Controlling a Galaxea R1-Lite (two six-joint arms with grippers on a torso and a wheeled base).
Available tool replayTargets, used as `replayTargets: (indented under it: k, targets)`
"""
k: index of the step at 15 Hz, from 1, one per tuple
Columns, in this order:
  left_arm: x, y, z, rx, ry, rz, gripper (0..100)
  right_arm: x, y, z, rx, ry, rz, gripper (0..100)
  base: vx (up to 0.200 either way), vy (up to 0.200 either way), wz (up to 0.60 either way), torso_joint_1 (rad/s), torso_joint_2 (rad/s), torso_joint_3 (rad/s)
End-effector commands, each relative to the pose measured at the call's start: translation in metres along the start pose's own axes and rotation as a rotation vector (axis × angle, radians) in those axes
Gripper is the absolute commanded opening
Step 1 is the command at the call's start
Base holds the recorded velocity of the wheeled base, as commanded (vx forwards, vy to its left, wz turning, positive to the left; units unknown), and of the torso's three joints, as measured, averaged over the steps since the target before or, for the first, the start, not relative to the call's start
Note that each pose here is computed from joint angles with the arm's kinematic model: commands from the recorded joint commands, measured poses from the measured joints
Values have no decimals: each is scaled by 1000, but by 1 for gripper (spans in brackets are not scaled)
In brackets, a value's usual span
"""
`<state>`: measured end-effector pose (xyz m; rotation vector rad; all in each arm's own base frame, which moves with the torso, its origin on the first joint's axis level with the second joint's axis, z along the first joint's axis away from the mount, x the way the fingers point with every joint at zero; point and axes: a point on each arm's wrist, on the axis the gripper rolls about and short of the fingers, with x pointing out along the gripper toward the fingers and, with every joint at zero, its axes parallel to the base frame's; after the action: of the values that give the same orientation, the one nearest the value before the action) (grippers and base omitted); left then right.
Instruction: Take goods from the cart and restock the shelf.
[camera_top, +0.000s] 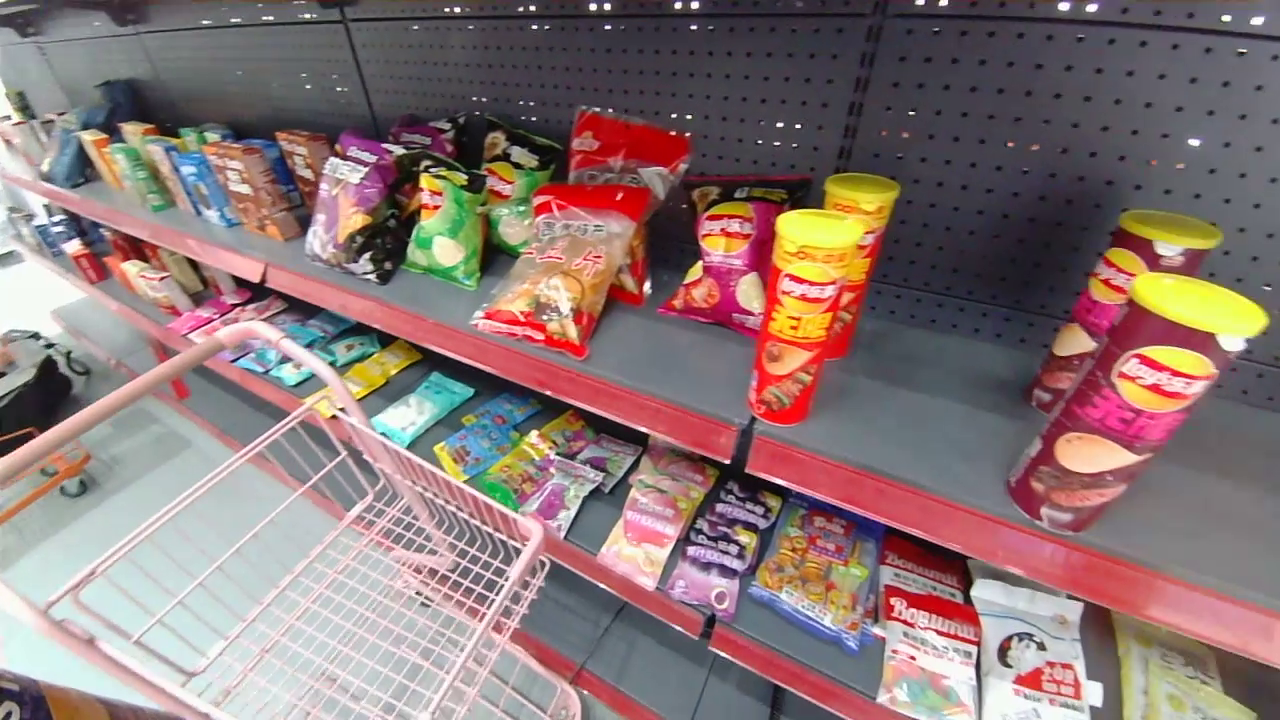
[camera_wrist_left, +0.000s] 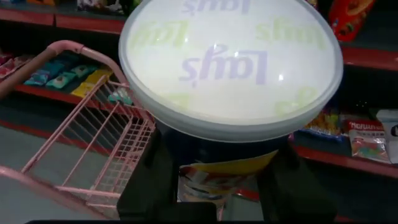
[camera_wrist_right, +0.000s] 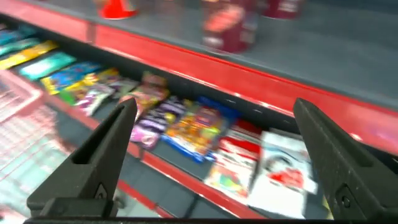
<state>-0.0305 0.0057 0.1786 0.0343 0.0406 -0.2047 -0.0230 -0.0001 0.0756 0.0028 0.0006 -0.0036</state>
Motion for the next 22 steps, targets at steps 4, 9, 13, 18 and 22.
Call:
replayTargets:
  k: [4, 9, 13, 18, 22]
  targets:
    - [1, 0, 1, 9, 7, 1, 0, 0, 0, 0, 0, 1, -1, 100, 0, 0, -600, 4, -3, 1]
    - [2, 0, -1, 26, 18, 10, 0, 0, 0, 0, -1, 1, -1, 100, 0, 0, -600, 4, 1, 4]
    - [4, 0, -2, 25, 23, -12, 0, 0, 0, 0, -1, 2, 1, 100, 0, 0, -450, -1, 3, 2]
    - [4, 1, -2, 40, 22, -27, 0, 0, 0, 0, -1, 2, 1, 100, 0, 0, 0, 0, 0, 0]
    - [2, 1, -7, 124, 25, -38, 0, 0, 0, 0, -1, 1, 1, 100, 0, 0, 0, 0, 0, 0]
